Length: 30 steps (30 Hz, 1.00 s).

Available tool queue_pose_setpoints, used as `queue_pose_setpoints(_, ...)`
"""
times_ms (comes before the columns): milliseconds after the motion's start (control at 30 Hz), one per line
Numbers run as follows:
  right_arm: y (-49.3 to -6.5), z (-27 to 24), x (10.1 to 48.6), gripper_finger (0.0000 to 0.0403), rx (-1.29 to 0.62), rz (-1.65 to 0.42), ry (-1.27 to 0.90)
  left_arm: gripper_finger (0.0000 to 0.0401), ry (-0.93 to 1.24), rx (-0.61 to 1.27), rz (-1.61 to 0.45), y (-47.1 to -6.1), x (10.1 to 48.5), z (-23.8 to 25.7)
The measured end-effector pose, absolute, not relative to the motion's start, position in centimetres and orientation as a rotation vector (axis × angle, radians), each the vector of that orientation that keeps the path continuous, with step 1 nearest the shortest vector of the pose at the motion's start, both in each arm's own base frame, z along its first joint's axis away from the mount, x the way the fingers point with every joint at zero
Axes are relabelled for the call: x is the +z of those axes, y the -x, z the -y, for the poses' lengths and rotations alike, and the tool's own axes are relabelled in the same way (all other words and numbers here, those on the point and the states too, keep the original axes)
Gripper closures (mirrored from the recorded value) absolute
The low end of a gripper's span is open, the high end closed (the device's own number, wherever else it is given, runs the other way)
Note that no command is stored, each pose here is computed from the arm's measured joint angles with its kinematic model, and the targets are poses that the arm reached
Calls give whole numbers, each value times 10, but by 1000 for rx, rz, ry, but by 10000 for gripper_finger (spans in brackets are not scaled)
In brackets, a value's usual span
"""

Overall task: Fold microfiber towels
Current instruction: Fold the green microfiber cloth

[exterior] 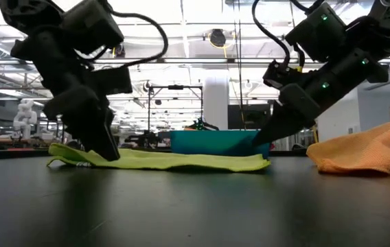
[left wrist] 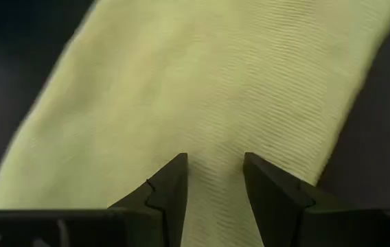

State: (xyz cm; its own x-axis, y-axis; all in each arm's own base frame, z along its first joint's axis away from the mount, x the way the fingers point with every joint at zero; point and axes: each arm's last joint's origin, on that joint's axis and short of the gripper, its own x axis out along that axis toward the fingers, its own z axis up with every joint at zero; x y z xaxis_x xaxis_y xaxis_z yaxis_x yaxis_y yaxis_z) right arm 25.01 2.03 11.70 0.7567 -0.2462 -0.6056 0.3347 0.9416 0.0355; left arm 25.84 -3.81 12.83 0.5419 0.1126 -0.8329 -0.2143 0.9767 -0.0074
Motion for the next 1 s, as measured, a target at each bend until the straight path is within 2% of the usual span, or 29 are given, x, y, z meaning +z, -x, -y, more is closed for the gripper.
queue_pose_setpoints(167, -251, -20, 113, 277, -321, -648, -150, 256, 86, 323, -994, -257, 127, 20)
queue_pose_setpoints(367, -256, -21, 105, 277, -317, -625, -158, 256, -37, 596, -901, -260, 132, -5)
queue_pose_setpoints(433, -258, -21, 102, 277, -313, -623, -156, 256, -33, 624, -882, -261, 133, -10)
queue_pose_setpoints(600, -258, -21, 96, 277, -314, -650, -148, 256, 34, 380, -765, -272, 149, 0)
queue_pose_setpoints(767, -258, -23, 96, 277, -272, -650, -187, 256, -10, 143, -615, -284, 159, 28)
queue_pose_setpoints(900, -258, -26, 96, 277, -245, -655, -246, 256, -42, 66, -584, -283, 161, 47)
queue_pose_setpoints(1000, -259, -33, 97, 277, -157, -658, -305, 256, -51, 28, -584, -281, 160, 58)
